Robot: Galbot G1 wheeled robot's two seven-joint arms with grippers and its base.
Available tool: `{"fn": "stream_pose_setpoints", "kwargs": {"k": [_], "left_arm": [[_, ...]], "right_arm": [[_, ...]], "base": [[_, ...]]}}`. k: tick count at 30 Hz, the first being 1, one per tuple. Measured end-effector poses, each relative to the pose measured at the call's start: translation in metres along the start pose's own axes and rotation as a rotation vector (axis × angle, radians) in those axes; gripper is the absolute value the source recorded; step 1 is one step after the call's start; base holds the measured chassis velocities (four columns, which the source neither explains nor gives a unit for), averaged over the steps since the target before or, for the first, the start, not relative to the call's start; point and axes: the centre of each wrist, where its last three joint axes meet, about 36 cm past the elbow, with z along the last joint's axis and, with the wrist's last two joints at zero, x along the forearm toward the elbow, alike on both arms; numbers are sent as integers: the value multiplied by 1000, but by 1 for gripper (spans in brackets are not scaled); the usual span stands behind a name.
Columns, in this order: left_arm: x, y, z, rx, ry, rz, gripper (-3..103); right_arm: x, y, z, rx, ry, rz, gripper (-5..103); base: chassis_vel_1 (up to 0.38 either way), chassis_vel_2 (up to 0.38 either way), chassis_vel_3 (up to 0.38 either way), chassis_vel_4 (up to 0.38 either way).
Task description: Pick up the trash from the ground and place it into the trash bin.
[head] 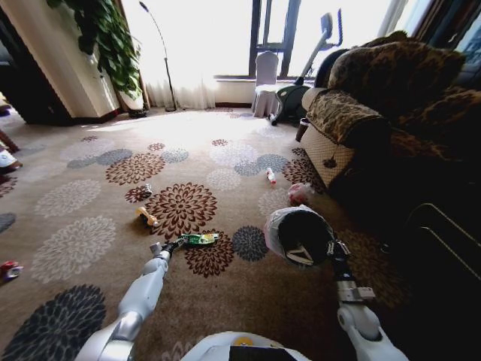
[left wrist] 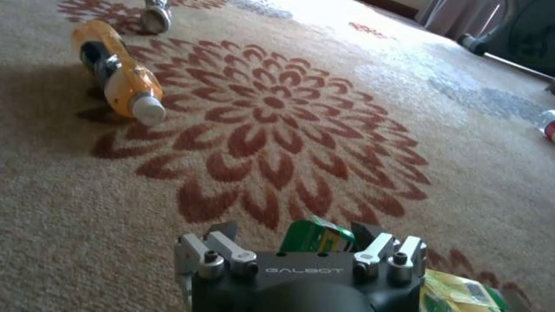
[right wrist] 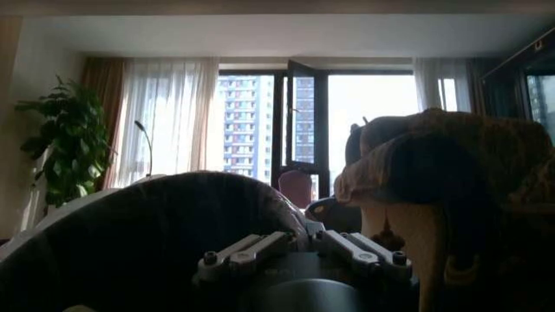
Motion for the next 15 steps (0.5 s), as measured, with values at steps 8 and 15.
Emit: {"fn": "stream_pose_setpoints", "kwargs": {"k": [8, 15], "left_arm": [[-6, -4, 6, -91, 59, 41, 68], [-8, -6, 10, -142, 68, 65, 47]], "right_arm": [[0, -2, -1, -3, -1, 8, 0], [-1, -7, -4, 0, -7, 12, 0]], "base": [[0, 0, 0, 0], [0, 0, 0, 0]]}}
